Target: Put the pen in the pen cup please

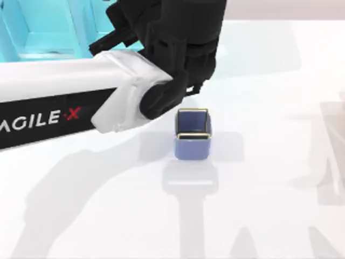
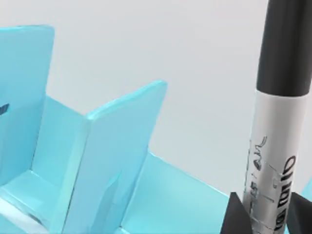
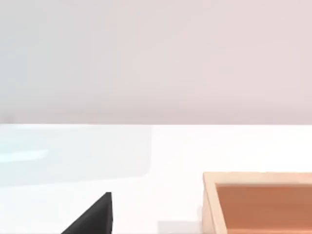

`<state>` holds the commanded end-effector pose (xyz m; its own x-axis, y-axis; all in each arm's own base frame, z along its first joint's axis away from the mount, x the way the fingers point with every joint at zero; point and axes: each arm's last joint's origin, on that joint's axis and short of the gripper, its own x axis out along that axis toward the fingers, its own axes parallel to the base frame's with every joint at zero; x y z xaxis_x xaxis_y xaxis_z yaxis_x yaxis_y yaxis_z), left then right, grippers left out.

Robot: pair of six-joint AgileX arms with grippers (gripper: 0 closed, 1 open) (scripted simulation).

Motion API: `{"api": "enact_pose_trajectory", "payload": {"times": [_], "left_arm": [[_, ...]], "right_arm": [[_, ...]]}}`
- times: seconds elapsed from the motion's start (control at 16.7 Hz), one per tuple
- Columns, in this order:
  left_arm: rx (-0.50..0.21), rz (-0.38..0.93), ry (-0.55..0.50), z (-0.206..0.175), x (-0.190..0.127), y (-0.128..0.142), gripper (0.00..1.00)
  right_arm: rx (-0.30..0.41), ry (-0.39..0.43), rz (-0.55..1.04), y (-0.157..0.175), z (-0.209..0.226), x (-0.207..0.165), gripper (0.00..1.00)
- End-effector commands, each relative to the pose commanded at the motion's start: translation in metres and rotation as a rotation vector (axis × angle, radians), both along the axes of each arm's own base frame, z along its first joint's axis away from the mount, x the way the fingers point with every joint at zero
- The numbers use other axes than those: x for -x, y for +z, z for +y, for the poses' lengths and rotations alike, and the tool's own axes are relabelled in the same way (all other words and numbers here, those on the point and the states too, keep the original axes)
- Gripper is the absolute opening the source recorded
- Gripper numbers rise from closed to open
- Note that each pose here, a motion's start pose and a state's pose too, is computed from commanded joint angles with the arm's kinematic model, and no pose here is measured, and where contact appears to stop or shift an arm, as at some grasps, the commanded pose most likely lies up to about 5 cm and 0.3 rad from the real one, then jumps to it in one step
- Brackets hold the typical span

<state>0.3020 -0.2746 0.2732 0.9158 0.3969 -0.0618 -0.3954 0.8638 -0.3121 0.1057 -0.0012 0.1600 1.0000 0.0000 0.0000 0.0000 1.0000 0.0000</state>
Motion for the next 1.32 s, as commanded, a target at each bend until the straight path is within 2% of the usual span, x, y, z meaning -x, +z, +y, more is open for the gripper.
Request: {"api": "enact_pose_trajectory", "payload": {"times": [0.3, 0.54, 0.84, 0.9, 1.02, 1.32], "left_arm": [[-0.184, 0.043, 0.093, -0.087, 0.032, -0.050, 0.00], [-0.298, 0.094, 0.130, -0.119, 0.054, -0.086, 0.00], [-0.309, 0.099, 0.133, -0.121, 0.056, -0.089, 0.00], [-0.102, 0.000, 0.119, -0.141, 0.040, -0.091, 0.00], [-0.123, 0.010, 0.117, -0.140, 0.042, -0.092, 0.00], [-0.281, 0.086, 0.130, -0.124, 0.050, -0.093, 0.00]], "right_arm": [[0.000, 0.000, 0.000, 0.000, 0.000, 0.000, 1.00], [0.000, 0.000, 0.000, 0.000, 0.000, 0.000, 1.00], [0.000, 0.000, 0.000, 0.000, 0.000, 0.000, 1.00], [0.000, 0.000, 0.000, 0.000, 0.000, 0.000, 1.00], [0.000, 0.000, 0.000, 0.000, 0.000, 0.000, 1.00], [0.000, 0.000, 0.000, 0.000, 0.000, 0.000, 1.00]]}}
